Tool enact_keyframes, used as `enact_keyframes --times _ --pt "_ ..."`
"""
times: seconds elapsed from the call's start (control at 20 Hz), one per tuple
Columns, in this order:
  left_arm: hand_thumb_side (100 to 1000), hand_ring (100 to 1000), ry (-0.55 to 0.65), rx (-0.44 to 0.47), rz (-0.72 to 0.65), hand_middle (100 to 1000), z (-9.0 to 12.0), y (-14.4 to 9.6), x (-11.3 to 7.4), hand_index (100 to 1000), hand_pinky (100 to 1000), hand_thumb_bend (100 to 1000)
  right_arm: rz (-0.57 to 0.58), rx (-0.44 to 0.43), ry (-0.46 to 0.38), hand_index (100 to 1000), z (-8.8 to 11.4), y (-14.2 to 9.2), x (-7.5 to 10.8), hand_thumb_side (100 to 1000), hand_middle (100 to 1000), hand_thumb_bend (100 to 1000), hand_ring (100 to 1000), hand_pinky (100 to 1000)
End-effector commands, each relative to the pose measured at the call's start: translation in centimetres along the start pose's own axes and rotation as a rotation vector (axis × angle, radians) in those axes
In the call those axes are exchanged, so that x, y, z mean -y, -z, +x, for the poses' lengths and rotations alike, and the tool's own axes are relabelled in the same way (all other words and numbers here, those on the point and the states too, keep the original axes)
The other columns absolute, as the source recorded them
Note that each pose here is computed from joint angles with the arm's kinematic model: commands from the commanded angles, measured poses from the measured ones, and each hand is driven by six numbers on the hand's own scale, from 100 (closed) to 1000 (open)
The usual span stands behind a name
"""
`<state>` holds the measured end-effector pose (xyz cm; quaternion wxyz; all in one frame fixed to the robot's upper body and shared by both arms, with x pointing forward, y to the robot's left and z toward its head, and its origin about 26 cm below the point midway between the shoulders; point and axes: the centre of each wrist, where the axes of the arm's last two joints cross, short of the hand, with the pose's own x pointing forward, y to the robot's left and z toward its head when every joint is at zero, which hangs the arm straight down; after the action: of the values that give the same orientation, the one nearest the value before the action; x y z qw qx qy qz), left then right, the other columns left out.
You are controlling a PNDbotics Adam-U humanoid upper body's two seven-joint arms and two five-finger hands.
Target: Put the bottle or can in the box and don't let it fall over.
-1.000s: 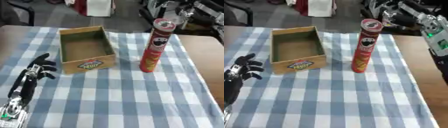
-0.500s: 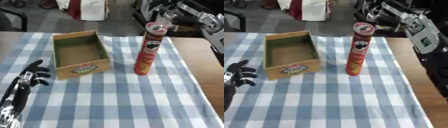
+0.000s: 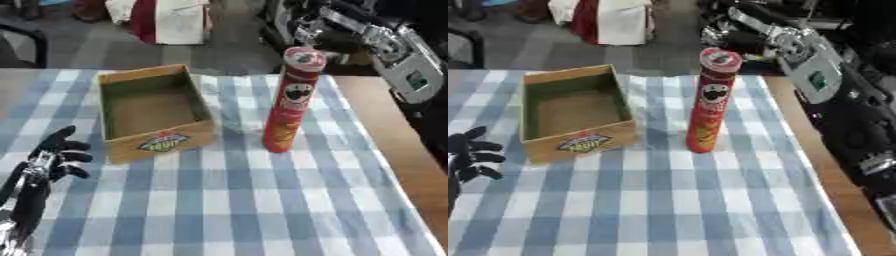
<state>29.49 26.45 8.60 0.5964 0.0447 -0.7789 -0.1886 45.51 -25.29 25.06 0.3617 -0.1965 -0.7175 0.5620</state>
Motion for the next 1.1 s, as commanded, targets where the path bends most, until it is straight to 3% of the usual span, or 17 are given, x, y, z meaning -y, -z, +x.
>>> enact_keyframes --times 0.05,0.65,1.1 --pt "1000 665 0.006 0.019 0.000 664 0.5 0.2 -0.2 932 542 287 0.024 0.031 -0.038 1000 1.0 -0.1 1.4 1000 981 100 972 944" --pt "1000 667 0.006 0.020 -0.005 665 0.5 0.3 -0.1 932 542 287 0.167 0.117 -0.052 1000 3.7 1.1 0.3 1000 992 100 986 969" --pt "1000 667 0.005 0.023 -0.006 665 0.6 0.3 -0.1 932 542 285 0.241 0.122 -0.082 1000 4.2 1.7 -1.1 1000 995 100 993 983"
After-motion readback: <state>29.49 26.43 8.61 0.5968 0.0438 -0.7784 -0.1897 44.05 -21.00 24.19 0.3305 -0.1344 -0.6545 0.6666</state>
